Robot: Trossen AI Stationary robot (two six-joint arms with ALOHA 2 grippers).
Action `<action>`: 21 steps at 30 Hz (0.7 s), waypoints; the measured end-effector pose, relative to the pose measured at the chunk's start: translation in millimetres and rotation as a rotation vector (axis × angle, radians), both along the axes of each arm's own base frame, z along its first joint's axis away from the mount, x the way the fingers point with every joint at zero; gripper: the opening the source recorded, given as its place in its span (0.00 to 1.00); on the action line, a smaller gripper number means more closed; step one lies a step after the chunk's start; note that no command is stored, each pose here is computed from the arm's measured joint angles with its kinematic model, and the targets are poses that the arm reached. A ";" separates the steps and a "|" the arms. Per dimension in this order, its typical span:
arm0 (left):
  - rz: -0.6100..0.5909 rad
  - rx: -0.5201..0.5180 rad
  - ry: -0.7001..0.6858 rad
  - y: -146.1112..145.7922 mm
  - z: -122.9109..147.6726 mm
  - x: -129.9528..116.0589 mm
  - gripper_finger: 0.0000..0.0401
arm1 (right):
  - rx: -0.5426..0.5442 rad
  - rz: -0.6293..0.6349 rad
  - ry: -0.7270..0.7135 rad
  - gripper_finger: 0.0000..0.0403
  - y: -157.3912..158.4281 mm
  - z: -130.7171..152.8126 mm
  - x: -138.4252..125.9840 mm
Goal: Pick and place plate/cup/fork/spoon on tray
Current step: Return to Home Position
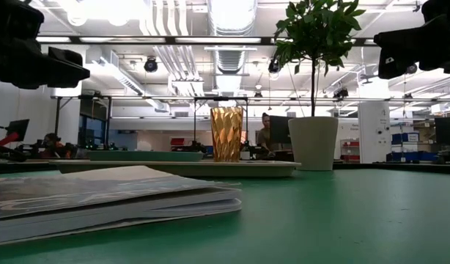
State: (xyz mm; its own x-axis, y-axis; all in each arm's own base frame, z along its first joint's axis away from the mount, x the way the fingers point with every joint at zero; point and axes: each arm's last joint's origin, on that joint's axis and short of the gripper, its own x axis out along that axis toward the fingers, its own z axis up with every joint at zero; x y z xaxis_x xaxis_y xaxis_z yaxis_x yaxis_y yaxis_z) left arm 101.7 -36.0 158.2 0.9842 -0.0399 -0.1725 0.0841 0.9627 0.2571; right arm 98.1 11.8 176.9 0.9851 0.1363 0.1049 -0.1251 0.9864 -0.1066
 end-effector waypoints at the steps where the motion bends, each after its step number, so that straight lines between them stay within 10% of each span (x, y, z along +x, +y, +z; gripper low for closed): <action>1: 0.000 0.001 0.003 -0.1 -0.2 0.2 0.11 | 0.000 0.000 0.000 0.02 0.0 0.0 0.0; 21: -0.001 0.032 0.067 -1.7 -6.5 3.4 0.11 | 0.000 0.000 0.000 0.02 0.0 0.0 0.0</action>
